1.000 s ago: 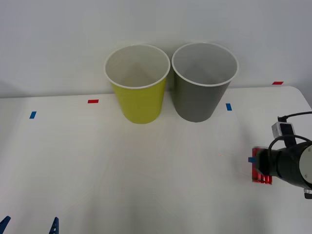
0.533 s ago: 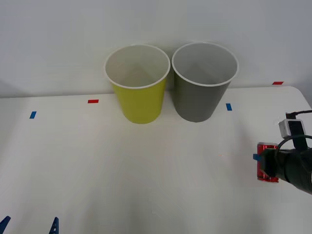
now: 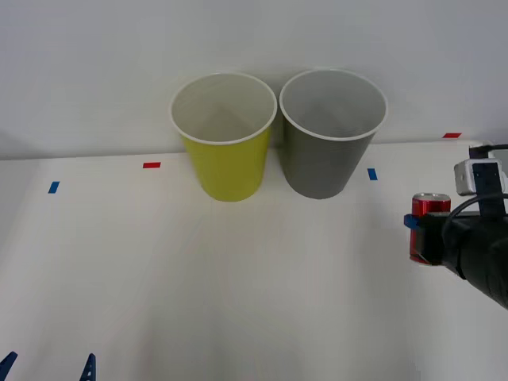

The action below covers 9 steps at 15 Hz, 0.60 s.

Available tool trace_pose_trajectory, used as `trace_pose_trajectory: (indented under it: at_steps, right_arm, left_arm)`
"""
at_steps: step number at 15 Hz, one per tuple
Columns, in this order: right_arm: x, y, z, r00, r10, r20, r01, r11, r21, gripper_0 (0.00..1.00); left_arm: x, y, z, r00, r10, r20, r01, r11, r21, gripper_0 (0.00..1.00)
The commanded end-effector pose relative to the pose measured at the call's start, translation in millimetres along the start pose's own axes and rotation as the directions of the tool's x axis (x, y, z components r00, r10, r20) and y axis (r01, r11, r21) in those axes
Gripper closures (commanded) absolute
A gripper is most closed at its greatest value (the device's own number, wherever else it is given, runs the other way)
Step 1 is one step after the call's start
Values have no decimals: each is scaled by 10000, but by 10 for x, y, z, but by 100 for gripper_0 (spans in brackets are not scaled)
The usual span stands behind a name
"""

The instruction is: Put cans in the gray bin and PET bottles in the light green bin.

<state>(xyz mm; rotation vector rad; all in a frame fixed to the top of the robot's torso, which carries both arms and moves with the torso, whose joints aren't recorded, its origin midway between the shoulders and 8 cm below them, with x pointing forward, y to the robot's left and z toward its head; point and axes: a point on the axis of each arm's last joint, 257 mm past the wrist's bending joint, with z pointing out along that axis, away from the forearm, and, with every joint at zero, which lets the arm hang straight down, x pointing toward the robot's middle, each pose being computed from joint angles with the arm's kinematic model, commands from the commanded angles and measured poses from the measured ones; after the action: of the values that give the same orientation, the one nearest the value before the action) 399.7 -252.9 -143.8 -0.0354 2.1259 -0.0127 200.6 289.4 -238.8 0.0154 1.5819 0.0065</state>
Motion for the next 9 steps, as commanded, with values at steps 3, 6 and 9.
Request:
trace_pose_trajectory:
  at_steps: [3, 6, 9]
  right_arm:
    - [-526, 191, -95, 9905, 8, 1377, 41, 9994, -353, 95]
    - [-751, 233, -138, 9821, -306, 1860, 389, 9984, -411, 95]
    - [-1032, 388, -205, 9676, -517, 2470, 695, 9955, -641, 95]
  left_arm:
    - [0, 0, 0, 10000, 0, 0, 0, 10000, 0, 0]
    - [0, 0, 0, 10000, 0, 0, 0, 10000, 0, 0]
    - [0, 0, 0, 10000, 0, 0, 0, 10000, 0, 0]
